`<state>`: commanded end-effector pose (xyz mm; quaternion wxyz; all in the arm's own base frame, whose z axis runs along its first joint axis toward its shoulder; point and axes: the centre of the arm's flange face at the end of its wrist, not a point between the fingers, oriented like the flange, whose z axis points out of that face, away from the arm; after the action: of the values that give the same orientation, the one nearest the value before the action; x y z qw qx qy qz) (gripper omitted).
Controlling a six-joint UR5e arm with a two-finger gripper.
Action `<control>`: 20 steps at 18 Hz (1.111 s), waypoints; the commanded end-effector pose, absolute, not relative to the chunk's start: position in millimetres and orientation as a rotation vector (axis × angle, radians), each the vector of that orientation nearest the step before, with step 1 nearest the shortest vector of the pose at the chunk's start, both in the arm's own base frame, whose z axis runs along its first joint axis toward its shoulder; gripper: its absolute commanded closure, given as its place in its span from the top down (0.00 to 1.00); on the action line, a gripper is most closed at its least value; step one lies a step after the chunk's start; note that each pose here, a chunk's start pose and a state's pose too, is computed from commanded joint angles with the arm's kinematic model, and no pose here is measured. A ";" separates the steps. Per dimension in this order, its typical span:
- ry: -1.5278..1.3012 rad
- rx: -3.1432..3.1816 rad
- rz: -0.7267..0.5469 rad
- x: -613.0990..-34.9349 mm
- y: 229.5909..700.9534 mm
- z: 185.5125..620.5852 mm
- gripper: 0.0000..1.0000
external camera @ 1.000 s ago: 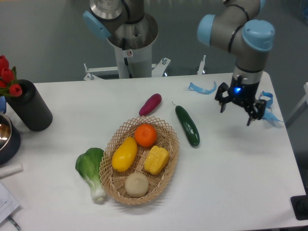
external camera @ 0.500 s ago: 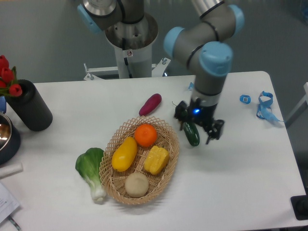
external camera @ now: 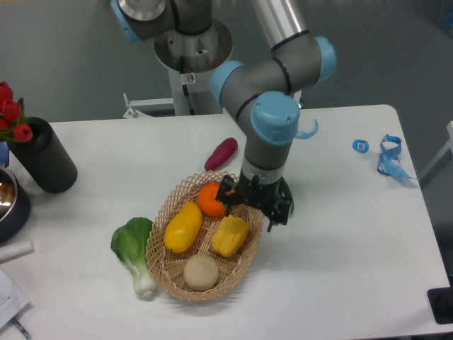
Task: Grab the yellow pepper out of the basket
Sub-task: 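Lower the gripper onto the yellow bell pepper and close on it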
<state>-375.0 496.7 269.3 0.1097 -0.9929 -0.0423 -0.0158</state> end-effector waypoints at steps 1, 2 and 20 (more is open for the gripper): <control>-0.123 -2.923 -0.050 -374.7 497.5 266.5 1.00; -0.123 -2.933 -0.043 -375.6 496.9 264.4 1.00; -0.064 -3.040 -0.051 -353.6 509.6 225.6 1.00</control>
<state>-353.6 509.6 225.6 0.0504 -0.9984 -0.0211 -0.0168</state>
